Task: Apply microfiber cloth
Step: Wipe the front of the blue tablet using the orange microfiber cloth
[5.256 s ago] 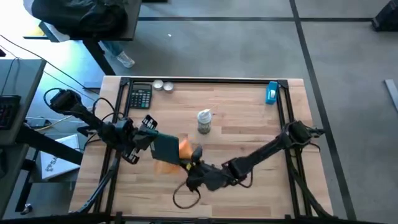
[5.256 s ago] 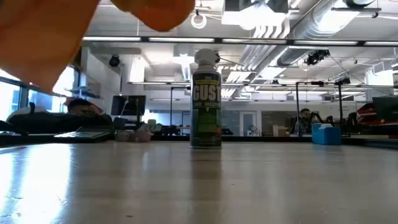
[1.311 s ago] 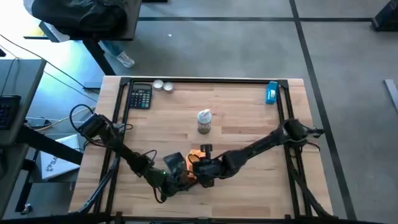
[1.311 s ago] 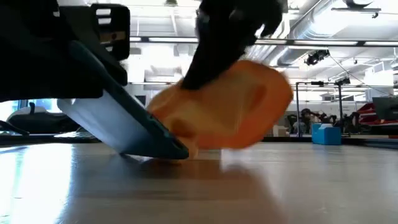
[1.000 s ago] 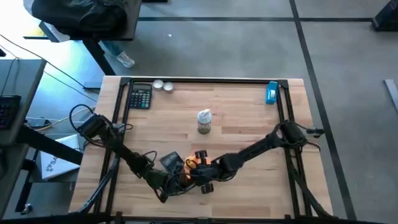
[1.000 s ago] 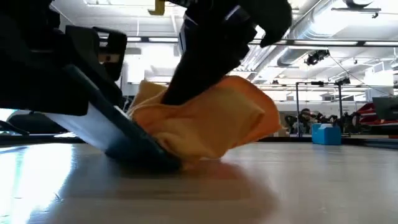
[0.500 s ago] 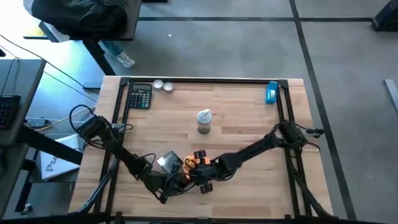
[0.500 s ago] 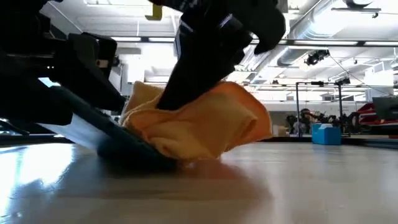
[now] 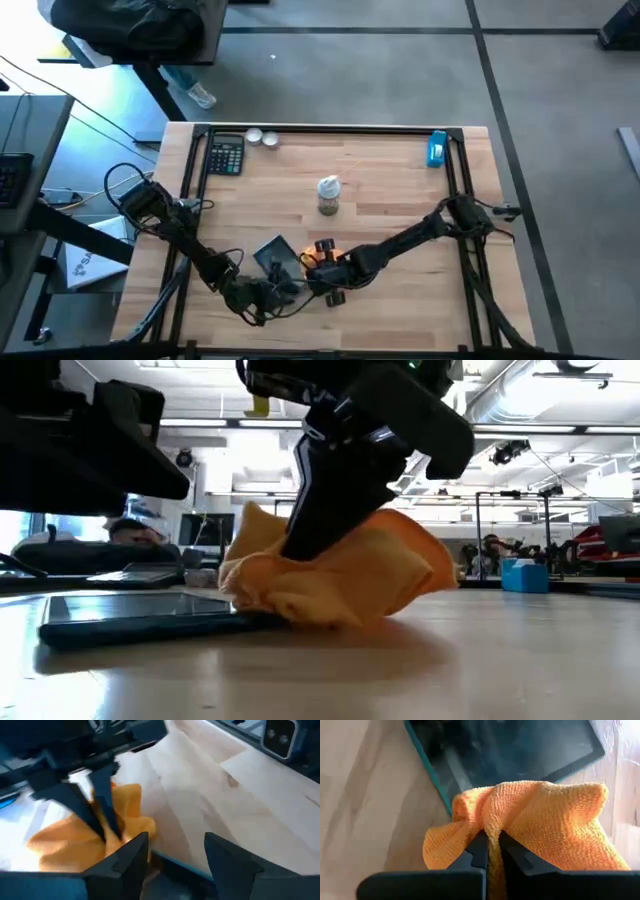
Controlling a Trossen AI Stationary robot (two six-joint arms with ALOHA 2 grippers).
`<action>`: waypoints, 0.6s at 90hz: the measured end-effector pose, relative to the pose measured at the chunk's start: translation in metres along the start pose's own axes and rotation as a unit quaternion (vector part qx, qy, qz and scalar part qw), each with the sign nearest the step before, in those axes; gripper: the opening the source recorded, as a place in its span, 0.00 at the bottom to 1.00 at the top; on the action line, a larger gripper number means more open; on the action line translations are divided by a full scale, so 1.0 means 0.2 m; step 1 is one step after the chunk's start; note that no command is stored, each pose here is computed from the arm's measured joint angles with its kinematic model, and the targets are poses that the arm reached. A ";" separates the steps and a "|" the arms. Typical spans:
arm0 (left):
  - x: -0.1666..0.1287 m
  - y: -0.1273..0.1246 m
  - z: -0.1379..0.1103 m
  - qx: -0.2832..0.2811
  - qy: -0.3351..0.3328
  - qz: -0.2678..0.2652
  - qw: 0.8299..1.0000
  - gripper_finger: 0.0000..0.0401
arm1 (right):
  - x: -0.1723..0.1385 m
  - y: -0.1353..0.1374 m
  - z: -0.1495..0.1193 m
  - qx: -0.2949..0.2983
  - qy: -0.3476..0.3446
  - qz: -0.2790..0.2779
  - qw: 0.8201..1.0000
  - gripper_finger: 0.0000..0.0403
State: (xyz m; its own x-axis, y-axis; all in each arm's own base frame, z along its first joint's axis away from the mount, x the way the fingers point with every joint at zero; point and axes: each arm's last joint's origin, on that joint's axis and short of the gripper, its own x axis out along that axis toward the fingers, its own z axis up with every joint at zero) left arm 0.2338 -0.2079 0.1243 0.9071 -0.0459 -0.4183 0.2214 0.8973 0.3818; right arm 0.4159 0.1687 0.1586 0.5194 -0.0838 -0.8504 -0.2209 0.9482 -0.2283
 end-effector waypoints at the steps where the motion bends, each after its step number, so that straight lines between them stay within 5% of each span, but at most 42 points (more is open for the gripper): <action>1: 0.00 0.00 0.00 -0.001 0.002 0.003 1.000 0.43 | 0.00 0.00 0.00 0.000 0.000 0.000 1.000 0.00; 30: -0.25 0.08 -0.04 -0.071 0.107 0.116 0.985 0.41 | 0.00 0.00 -0.01 -0.001 0.005 0.000 1.000 0.00; 54: -0.43 0.21 -0.34 -0.158 0.218 0.106 0.957 0.33 | 0.00 -0.01 0.04 0.016 -0.043 0.001 0.999 0.00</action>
State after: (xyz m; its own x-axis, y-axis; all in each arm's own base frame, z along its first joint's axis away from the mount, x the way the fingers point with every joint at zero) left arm 0.1407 -0.1371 0.1207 0.6682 0.2772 -0.6904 -0.1320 0.9574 0.2567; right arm 0.4242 0.1688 0.1625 0.5887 -0.0573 -0.8064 -0.1959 0.9576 -0.2110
